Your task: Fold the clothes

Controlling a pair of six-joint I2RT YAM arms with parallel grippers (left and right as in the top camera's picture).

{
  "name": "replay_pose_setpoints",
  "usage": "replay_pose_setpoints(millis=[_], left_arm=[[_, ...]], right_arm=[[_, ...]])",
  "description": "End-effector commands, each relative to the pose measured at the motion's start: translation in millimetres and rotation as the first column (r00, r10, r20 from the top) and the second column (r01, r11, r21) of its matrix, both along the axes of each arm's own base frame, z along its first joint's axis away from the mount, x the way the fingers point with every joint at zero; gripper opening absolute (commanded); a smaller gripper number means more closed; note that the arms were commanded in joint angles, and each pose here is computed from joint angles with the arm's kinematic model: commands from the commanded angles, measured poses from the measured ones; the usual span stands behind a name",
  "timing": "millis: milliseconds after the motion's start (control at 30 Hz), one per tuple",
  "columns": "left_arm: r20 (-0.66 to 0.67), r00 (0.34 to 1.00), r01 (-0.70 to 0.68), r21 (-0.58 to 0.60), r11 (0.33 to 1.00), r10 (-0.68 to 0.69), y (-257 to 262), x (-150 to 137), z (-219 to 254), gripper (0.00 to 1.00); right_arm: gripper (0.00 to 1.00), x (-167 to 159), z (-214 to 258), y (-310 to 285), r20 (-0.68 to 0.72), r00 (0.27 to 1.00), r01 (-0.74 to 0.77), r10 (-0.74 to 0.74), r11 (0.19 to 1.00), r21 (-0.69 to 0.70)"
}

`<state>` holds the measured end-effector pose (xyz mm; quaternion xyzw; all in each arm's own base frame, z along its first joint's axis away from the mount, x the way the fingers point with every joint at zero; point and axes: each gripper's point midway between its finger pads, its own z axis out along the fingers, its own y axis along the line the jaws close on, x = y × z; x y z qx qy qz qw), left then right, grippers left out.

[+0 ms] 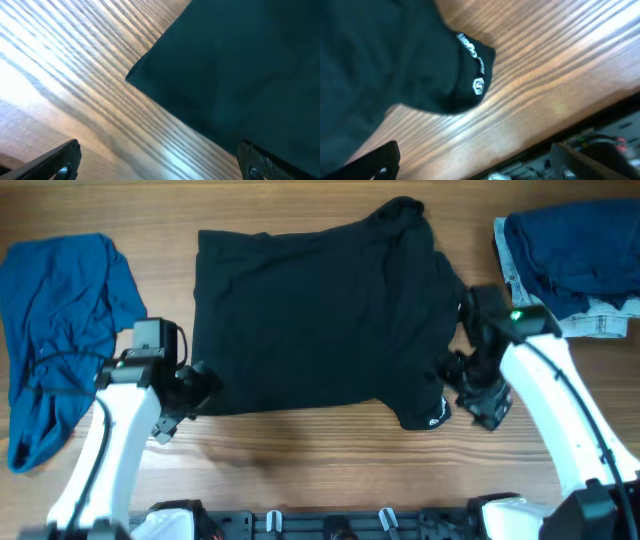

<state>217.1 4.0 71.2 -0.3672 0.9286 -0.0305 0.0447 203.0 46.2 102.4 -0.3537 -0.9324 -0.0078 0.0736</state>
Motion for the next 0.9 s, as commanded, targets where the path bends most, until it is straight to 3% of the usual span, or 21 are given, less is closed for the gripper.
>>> replay_pose_setpoints(millis=[0, 67, 133, 233, 333, 600, 667, 767, 867], left_arm=[[-0.146, 0.980, -0.137, -0.018, 0.990, 0.133, -2, -5, -32, 1.00], [-0.251, 0.902, -0.357, 0.027, 0.934, 0.352, -3, -17, -54, 0.96], [-0.312, 0.787, -0.532, 0.096, 0.842, 0.533, -4, -32, -68, 0.78], [-0.264, 0.656, -0.703, 0.126, 0.699, 0.707, -2, -30, -82, 0.82], [-0.204, 0.604, -0.774, 0.084, 0.628, 0.771, -1, -18, -94, 0.80], [-0.153, 0.625, -0.777, -0.026, 0.629, 0.765, -6, 7, -100, 0.68], [-0.209, 0.682, -0.727, -0.095, 0.680, 0.701, -21, 8, -98, 0.67], [-0.275, 0.735, -0.667, -0.127, 0.734, 0.620, -34, -3, -94, 0.86], [-0.255, 0.731, -0.665, -0.065, 0.744, 0.632, -23, -12, -92, 0.87]], right_arm=[[0.93, -13, -27, 17, 0.012, 0.993, 0.120, -0.120, 0.992, 0.023], [0.93, -13, -53, 35, 0.039, 0.992, 0.116, -0.119, 0.991, 0.069], [0.92, -17, -67, 38, 0.047, 0.990, 0.134, -0.137, 0.989, 0.055], [0.91, -1, -78, 33, 0.135, 0.974, 0.180, -0.183, 0.983, 0.034], [0.90, 7, -81, 31, 0.176, 0.968, 0.179, -0.181, 0.983, 0.025], [0.86, -2, -96, 18, 0.183, 0.968, 0.179, -0.170, 0.983, -0.031], [0.87, -7, -104, 17, 0.177, 0.969, 0.178, -0.170, 0.983, -0.035], [0.88, -5, -106, 17, 0.192, 0.971, 0.150, -0.142, 0.988, -0.029], [0.88, 3, -105, 20, 0.222, 0.968, 0.128, -0.121, 0.992, -0.017]])
